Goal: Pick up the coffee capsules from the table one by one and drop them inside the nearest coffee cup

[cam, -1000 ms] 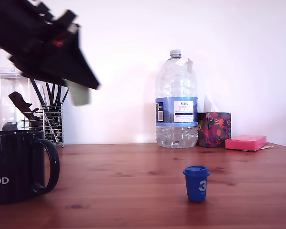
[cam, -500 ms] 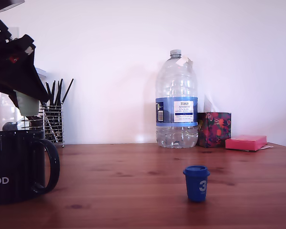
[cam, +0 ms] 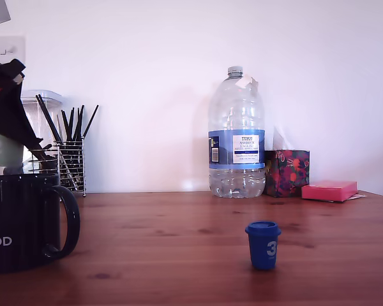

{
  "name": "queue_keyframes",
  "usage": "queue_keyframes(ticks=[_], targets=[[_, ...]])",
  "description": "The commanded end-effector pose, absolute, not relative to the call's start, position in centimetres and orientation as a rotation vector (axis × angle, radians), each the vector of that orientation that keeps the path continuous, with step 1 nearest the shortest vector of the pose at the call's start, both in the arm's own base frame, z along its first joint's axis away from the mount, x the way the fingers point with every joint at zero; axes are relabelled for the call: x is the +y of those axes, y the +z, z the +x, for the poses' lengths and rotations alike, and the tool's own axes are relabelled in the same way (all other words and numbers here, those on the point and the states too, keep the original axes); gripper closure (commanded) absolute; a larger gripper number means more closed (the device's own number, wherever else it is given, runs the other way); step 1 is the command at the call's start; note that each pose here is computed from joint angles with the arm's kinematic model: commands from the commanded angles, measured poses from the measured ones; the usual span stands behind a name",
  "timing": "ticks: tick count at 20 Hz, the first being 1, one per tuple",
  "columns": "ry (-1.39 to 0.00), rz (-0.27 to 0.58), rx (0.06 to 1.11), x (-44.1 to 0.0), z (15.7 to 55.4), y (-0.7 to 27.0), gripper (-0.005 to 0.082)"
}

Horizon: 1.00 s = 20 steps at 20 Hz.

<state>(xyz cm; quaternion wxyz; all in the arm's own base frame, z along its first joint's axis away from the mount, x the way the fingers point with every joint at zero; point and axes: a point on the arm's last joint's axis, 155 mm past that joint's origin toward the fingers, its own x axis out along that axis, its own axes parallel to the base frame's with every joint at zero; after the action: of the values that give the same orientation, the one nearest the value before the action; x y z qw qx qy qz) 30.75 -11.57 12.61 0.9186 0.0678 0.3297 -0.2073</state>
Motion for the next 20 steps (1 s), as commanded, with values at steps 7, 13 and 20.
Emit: queue_keyframes(ticks=[7, 13, 20], targets=[[-0.436, 0.126, 0.717, -11.7, 30.6, 11.3, 0.0536], [-0.447, 0.122, 0.701, -12.1, 31.0, 11.5, 0.0311], [-0.449, 0.121, 0.658, -12.3, 31.6, 12.4, 0.0243]])
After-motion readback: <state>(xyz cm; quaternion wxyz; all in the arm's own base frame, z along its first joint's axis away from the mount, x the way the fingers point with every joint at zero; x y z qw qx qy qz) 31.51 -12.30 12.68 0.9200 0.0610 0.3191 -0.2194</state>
